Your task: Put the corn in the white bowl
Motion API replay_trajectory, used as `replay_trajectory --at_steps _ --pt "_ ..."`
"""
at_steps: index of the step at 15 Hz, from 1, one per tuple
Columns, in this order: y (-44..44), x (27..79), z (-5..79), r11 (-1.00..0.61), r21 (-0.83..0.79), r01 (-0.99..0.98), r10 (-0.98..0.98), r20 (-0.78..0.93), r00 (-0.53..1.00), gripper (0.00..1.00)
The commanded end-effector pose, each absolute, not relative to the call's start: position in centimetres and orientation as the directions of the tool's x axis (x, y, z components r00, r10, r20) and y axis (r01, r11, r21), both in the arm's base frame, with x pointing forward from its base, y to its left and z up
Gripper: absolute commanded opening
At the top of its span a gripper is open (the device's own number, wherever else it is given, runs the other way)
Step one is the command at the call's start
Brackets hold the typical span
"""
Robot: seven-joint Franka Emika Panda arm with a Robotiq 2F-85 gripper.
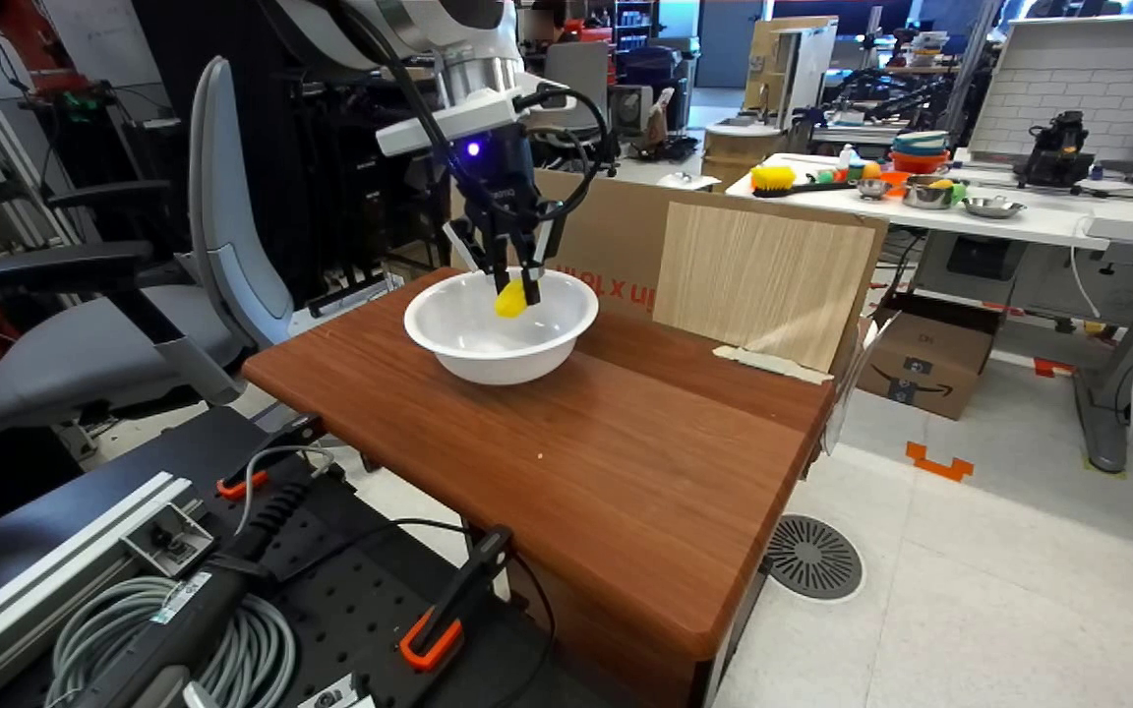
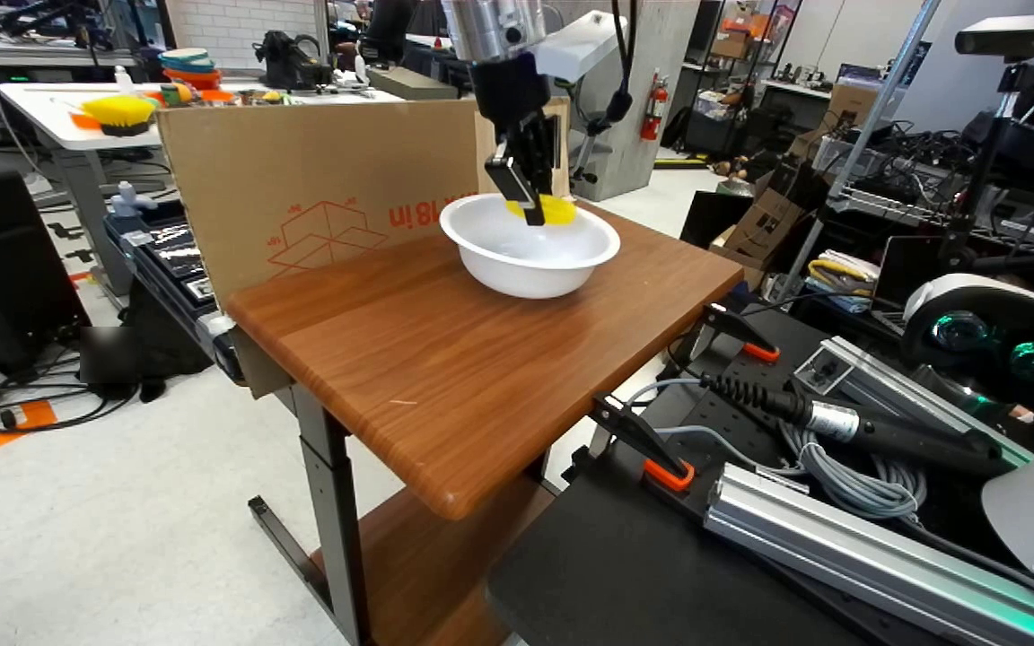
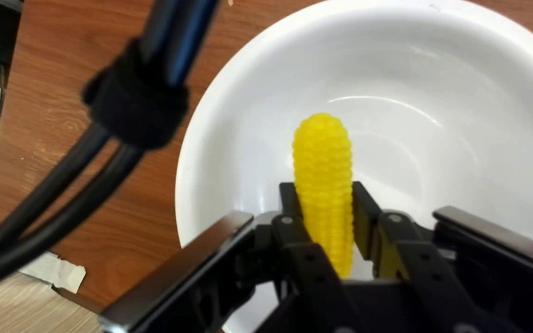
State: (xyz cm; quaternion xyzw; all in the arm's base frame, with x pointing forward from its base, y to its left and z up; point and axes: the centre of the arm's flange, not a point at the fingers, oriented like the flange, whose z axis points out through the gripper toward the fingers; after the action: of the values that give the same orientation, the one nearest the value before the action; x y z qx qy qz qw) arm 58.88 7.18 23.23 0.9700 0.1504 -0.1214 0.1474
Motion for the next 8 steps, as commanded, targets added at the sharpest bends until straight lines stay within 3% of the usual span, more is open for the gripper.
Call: replay_trajectory --at_steps 1,3,5,8 --pt "7.2 61.1 22.1 -0.907 0.267 0.325 0.226 -0.344 0.912 0.08" --pt "6.9 61.3 21.6 -0.906 0.277 0.320 0.209 -0.364 0.907 0.56" --pt "6.5 61.3 21.5 -0.909 0.279 0.311 0.195 -0.374 0.907 0.62" --pt "6.4 60.7 23.0 -0.914 0.305 0.267 0.157 -0.342 0.927 0.82"
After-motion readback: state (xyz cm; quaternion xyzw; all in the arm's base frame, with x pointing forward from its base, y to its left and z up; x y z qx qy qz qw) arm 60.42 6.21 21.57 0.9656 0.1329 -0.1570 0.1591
